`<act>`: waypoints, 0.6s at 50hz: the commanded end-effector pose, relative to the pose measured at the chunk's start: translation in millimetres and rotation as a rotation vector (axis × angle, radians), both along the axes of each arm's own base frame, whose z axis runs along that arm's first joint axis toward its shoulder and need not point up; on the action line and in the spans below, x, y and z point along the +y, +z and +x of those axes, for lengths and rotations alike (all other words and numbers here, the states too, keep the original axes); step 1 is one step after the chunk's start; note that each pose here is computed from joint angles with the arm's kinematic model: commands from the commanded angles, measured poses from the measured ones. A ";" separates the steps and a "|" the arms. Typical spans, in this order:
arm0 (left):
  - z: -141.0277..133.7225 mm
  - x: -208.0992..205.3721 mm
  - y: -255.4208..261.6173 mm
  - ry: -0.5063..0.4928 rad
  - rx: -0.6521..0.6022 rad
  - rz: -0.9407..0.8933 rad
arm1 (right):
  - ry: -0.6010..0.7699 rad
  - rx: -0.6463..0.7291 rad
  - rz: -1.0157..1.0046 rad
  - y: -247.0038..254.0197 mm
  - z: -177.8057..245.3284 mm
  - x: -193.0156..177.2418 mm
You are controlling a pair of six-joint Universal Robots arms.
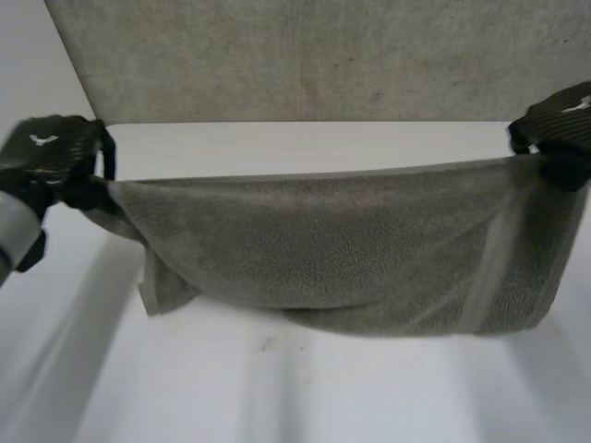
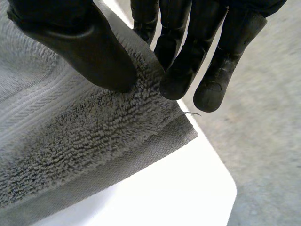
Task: Fold the towel.
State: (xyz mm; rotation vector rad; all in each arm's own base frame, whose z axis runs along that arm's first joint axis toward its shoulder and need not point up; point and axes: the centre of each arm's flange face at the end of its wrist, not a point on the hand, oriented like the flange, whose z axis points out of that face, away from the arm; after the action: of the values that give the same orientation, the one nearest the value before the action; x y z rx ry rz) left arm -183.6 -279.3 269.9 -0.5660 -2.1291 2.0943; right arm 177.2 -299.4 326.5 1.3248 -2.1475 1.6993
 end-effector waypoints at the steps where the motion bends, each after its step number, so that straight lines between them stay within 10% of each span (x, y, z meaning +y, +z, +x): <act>1: -32.7 -69.4 9.9 -0.054 0.016 -0.093 | -0.038 0.064 -0.099 -8.5 35.9 -49.0; 6: -42.7 -90.3 89.3 -0.070 0.076 -0.356 | -0.071 -0.272 -0.587 87.6 52.2 -89.1; 13: -42.3 -90.3 160.0 -0.031 0.207 -0.621 | -0.049 -0.563 -0.703 133.8 46.5 -81.0; 30: -28.1 -76.8 -32.1 0.022 0.163 -0.098 | 0.042 -0.134 0.102 -95.7 52.8 -36.4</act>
State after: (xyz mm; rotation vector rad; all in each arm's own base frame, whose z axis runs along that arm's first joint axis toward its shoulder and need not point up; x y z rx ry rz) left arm -218.2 -375.2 318.8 -0.3233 -1.7246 2.3867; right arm 232.1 -366.9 331.1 1.0583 -2.0527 2.1427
